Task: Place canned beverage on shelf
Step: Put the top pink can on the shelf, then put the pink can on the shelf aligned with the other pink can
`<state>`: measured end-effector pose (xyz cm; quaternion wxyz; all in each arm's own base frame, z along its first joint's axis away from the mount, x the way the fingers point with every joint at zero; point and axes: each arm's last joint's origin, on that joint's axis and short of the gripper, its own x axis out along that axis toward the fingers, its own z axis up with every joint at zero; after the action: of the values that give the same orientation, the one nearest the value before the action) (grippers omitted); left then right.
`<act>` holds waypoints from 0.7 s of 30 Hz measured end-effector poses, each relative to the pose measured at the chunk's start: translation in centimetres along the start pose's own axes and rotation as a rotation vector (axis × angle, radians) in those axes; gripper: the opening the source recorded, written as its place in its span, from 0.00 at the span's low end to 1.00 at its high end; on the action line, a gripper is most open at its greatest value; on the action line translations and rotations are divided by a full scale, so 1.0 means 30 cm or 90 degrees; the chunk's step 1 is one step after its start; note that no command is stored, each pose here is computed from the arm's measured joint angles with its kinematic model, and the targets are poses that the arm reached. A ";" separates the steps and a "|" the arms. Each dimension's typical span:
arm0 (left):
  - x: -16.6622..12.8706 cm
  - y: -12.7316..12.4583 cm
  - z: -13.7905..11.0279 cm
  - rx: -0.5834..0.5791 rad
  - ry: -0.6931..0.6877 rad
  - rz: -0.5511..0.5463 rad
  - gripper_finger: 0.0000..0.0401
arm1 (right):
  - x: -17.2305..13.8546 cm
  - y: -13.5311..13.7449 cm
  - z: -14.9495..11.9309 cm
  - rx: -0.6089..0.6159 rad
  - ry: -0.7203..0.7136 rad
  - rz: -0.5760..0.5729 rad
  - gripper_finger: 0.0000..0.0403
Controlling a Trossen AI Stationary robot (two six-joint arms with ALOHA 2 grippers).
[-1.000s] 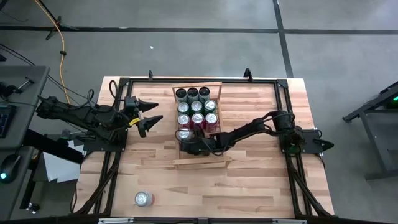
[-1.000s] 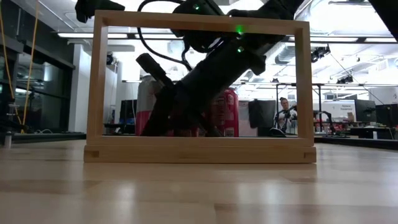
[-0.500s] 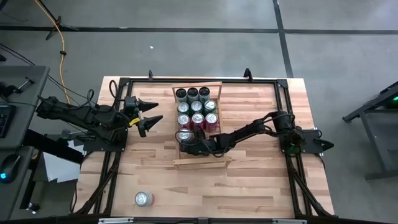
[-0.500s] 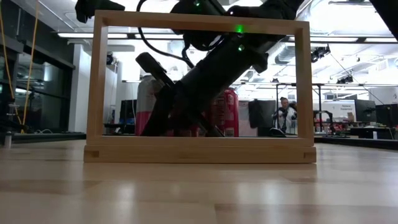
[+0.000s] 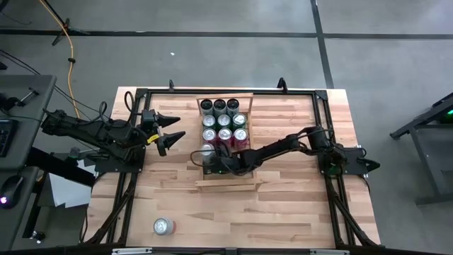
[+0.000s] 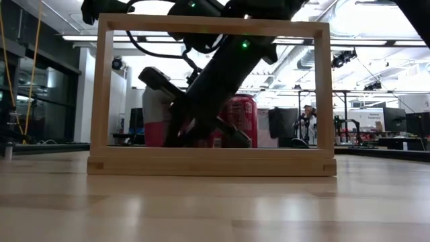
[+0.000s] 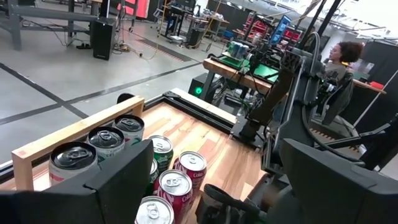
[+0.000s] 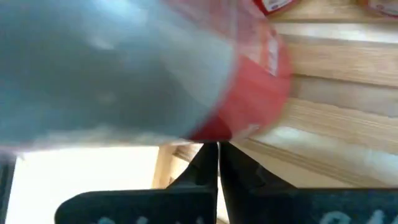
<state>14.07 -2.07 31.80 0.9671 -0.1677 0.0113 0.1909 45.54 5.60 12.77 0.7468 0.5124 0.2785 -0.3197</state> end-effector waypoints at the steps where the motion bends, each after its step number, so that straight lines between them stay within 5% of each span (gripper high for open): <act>1: 0.000 0.000 0.000 0.000 0.000 0.000 0.85 | -0.001 0.000 -0.001 -0.001 -0.005 -0.002 0.00; 12: 0.000 0.000 0.000 0.000 0.000 0.000 0.85 | -0.010 0.007 -0.007 -0.003 0.037 0.002 0.00; 21: 0.000 0.000 0.000 0.000 0.000 0.000 0.85 | -0.030 0.001 -0.015 -0.085 0.122 -0.007 0.00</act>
<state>14.07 -2.07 31.80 0.9671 -0.1679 0.0115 0.1908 44.94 6.22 13.32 0.7476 0.4879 0.3721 -0.2542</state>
